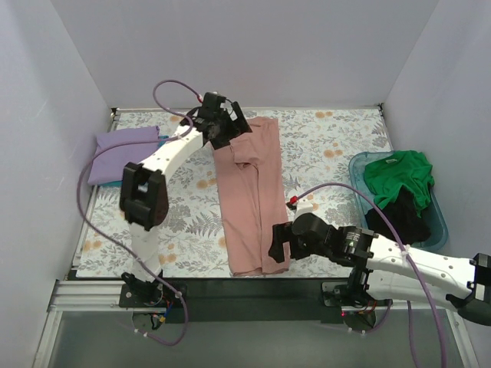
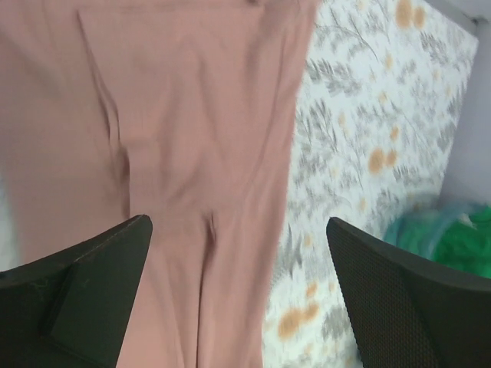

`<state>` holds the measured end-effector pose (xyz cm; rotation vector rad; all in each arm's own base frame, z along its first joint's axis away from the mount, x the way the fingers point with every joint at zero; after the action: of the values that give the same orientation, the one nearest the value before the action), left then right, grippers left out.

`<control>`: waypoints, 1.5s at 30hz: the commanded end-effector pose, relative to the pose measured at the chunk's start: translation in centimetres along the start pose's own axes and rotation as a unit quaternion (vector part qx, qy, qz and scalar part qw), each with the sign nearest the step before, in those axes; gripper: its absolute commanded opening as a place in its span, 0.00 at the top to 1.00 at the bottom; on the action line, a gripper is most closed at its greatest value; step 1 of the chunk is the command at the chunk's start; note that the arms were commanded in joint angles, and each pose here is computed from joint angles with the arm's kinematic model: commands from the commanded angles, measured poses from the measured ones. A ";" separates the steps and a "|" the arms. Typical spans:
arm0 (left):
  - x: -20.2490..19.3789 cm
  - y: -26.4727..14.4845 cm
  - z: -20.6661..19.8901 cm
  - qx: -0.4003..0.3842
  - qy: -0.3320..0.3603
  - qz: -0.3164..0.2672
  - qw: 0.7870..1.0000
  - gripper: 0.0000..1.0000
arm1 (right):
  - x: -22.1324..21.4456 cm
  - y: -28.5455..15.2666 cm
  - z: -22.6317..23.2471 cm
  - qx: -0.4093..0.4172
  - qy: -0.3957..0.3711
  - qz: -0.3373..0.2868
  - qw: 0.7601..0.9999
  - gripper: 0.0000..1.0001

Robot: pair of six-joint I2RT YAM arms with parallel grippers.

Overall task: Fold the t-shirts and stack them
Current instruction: Fold the tshirt

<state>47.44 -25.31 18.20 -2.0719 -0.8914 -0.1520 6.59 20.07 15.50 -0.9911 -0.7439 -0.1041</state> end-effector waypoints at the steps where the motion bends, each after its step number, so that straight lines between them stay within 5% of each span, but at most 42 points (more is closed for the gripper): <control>1: -1.6 -8.7 -0.1 0.020 0.025 -0.048 0.998 0.02 | -0.3 0.3 -2.7 -0.049 0.013 0.009 0.999 0.02; 5: -8.1 -13.3 4.8 0.053 -0.033 -0.031 0.998 0.02 | -1.4 1.1 -4.7 -0.074 0.038 0.024 0.996 0.10; 9: -17.9 -15.6 11.6 0.106 -0.056 0.058 0.991 0.02 | -2.4 1.5 -4.9 -0.063 0.045 0.052 0.996 0.19; 15: -26.1 -19.6 15.3 0.159 -0.039 0.136 0.977 0.07 | -4.7 1.5 -4.9 -0.027 0.050 0.099 0.993 0.35; 27: -33.5 -20.9 17.0 0.201 -0.012 0.241 0.949 0.32 | -5.2 3.0 -3.5 0.031 0.059 0.124 0.990 0.49; 37: -35.1 -20.1 17.4 0.208 -0.012 0.263 0.942 0.69 | -6.2 4.0 -4.1 0.023 0.070 0.125 0.989 0.58; 41: -35.0 -20.0 17.4 0.210 -0.016 0.254 0.944 0.97 | -6.0 4.3 -4.5 0.011 0.063 0.115 0.991 0.77; 43: -34.8 -20.0 17.3 0.208 -0.015 0.248 0.946 1.00 | -5.6 4.3 -4.6 0.004 0.058 0.103 0.993 0.80; 45: -34.5 -20.2 17.3 0.205 -0.016 0.239 0.949 1.00 | -5.3 4.2 -4.6 0.006 0.052 0.095 0.994 0.95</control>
<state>4.85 -23.54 6.82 -1.8588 -0.2473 0.2646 5.79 17.18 7.17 -1.0479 -0.5004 0.0624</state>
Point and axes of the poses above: each gripper's point midway between its finger pads, its own y axis out along the fingers, its own z axis along the line the jaws close on, x = y × z, the point moved 6 cm from there along -y, back along the fingers, and after that the axes turned 7 degrees about -y, right-handed, at the moved point
